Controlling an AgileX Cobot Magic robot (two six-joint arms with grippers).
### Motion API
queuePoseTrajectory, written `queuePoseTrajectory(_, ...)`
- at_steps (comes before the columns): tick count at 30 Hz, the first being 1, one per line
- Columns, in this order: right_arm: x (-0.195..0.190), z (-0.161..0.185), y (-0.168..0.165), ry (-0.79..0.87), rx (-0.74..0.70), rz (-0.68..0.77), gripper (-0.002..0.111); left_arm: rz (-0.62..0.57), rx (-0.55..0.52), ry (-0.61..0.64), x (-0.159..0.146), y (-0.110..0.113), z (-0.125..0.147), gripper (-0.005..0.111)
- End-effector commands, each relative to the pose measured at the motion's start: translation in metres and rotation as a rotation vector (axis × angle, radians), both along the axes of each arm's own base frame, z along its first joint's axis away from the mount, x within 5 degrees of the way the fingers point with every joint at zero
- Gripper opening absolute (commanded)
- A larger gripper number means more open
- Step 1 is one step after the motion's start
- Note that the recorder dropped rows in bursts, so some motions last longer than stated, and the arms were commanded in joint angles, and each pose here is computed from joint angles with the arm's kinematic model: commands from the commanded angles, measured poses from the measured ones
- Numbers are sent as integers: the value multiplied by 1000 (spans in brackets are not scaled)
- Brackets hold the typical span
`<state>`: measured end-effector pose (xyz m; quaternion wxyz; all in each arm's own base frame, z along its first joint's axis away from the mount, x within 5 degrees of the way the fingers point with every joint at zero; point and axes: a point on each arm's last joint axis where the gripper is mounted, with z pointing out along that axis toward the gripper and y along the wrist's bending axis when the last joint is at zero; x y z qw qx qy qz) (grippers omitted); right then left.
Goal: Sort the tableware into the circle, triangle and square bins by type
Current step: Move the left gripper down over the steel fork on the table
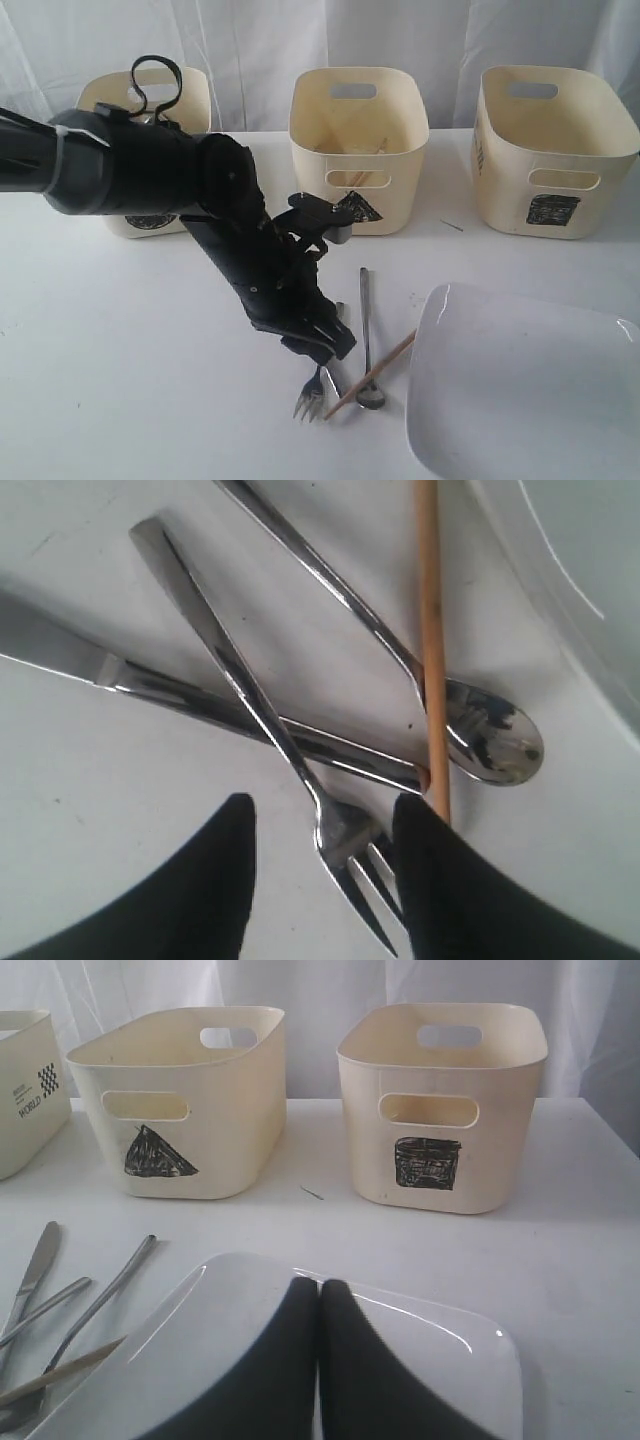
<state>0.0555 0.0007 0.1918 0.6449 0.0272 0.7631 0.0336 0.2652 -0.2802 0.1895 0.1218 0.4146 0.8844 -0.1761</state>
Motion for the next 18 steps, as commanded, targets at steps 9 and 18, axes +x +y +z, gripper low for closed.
queuePoseTrajectory(9, 0, -1, 0, -9, -6, -3, 0, 27, 40, 77, -1, -4, -29, 55)
queuePoseTrajectory(18, 0, -1, 0, -9, -6, -3, 0, 26, 53, 91, -1, -5, -35, 44)
